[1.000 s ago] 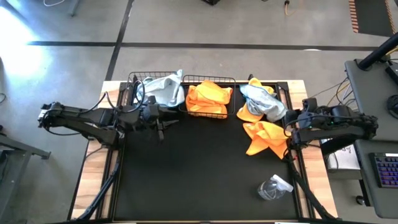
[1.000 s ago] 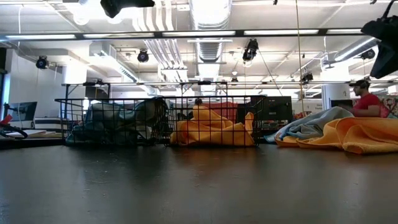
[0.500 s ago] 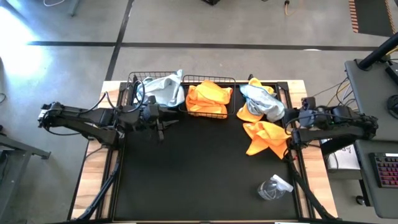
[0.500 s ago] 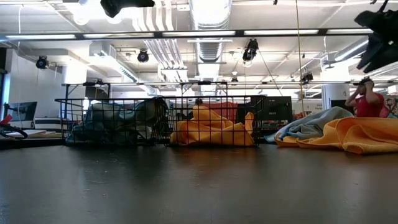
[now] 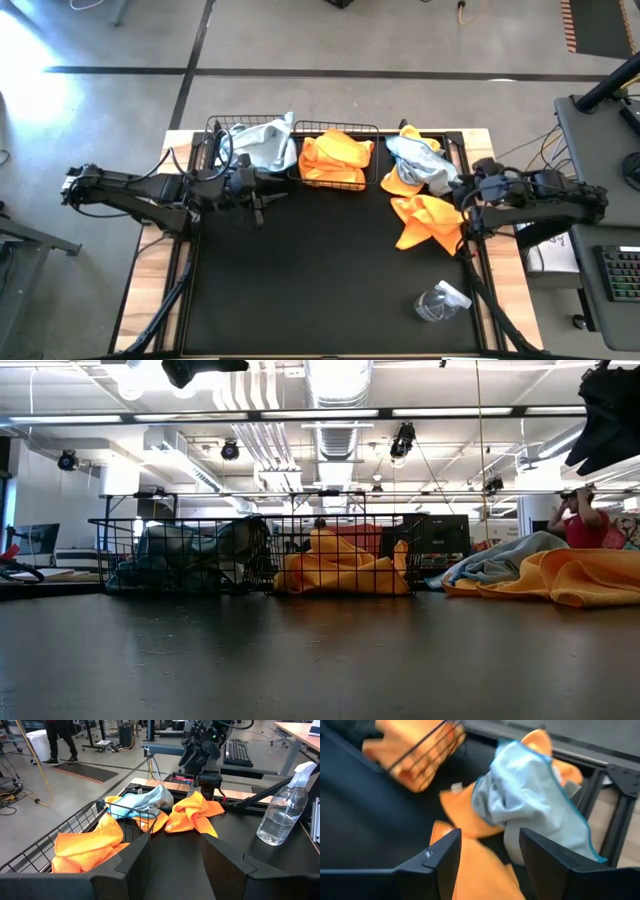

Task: Sort microfiber towel by color & place in baskets
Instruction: Put the blue towel into the left black wire basket

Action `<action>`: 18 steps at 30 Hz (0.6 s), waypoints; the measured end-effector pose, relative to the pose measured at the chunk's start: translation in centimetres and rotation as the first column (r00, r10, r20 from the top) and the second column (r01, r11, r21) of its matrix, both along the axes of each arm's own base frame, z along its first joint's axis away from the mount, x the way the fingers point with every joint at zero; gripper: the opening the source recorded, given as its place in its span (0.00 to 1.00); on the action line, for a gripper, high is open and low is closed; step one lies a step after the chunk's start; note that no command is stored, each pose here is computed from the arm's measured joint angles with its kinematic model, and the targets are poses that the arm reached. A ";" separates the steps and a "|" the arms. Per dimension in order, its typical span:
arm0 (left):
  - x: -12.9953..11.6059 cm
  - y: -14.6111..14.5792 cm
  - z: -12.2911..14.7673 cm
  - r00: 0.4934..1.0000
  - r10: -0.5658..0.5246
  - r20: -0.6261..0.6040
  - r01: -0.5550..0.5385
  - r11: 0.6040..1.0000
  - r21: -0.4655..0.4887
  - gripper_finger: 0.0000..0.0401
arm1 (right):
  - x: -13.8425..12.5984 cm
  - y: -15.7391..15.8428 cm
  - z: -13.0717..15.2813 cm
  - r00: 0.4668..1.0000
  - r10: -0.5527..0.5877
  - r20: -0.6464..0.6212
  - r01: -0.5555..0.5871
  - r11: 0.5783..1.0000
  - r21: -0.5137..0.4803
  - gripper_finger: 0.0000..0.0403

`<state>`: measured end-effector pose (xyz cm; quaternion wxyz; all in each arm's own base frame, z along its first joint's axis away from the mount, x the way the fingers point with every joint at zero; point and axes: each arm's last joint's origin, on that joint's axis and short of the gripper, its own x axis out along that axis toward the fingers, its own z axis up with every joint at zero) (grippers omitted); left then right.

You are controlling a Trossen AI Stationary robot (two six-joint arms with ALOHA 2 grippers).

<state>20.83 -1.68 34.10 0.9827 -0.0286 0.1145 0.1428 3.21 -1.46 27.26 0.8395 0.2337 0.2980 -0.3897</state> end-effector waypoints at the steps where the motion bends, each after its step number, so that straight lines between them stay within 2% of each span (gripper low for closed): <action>1: 0.0 0.0 0.0 1.000 0.000 0.000 0.000 1.000 0.000 0.39 | 0.1 0.1 0.0 0.999 0.034 -0.021 -0.034 0.999 0.005 0.49; 5: 0.0 0.0 0.0 1.000 0.000 0.000 0.000 1.000 0.000 0.39 | 0.7 0.2 -0.2 0.984 0.137 -0.116 -0.139 0.990 -0.011 0.50; 9: 0.0 0.0 0.0 1.000 0.000 0.000 0.000 1.000 0.000 0.39 | 1.6 0.2 -0.4 0.962 0.172 -0.212 -0.179 0.984 -0.018 0.50; 15: 0.0 0.0 0.0 1.000 0.001 0.001 -0.001 1.000 -0.003 0.39 | 2.3 0.2 -1.1 0.904 0.158 -0.397 -0.163 0.986 0.022 0.50; 18: 0.0 0.0 0.0 1.000 0.001 0.001 -0.001 1.000 -0.003 0.39 | 2.7 0.2 -1.3 0.890 0.139 -0.435 -0.138 0.990 0.035 0.50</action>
